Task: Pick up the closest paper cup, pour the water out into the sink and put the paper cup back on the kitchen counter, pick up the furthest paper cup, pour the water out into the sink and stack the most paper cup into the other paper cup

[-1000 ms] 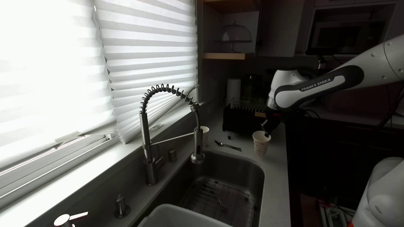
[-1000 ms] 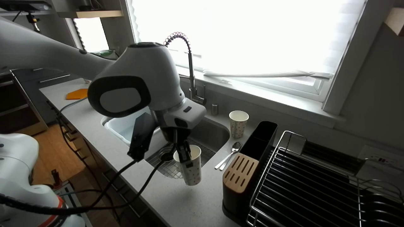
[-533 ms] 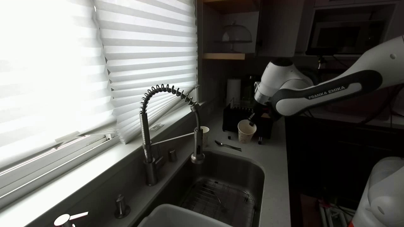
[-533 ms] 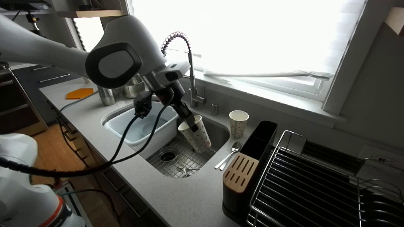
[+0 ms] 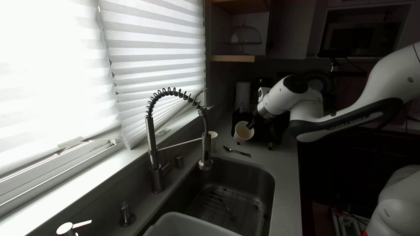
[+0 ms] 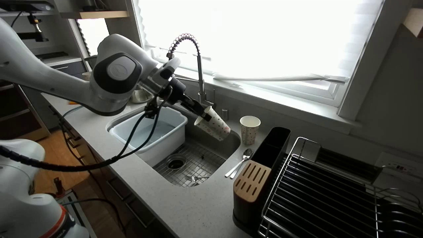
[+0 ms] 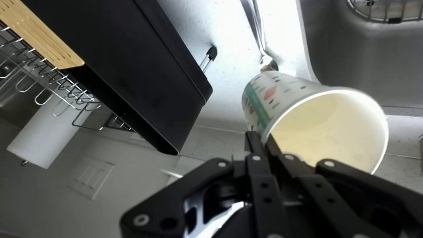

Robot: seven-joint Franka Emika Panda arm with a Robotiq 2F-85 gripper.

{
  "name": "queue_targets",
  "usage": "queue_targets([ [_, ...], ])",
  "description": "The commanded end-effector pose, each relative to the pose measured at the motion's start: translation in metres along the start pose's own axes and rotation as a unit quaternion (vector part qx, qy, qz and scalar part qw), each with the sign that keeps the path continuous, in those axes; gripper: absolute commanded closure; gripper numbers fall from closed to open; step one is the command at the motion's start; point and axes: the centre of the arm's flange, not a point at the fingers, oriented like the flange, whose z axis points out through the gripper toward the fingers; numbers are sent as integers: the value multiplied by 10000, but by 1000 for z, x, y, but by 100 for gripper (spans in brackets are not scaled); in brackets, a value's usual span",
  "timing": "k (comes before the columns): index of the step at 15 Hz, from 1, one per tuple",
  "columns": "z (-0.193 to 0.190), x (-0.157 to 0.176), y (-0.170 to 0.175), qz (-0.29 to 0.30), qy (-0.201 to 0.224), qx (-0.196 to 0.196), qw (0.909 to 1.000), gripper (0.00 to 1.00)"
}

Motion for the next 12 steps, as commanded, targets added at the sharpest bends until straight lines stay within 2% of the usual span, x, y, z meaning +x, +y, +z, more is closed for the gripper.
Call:
queue_targets([
  [1,5,-17,-10,2,493,-365,9981,99],
  [8,-2,-27,-13,10,1194,-696,9904,99],
  [12,-8,-32,-17,19,1684,-779,9826,99],
])
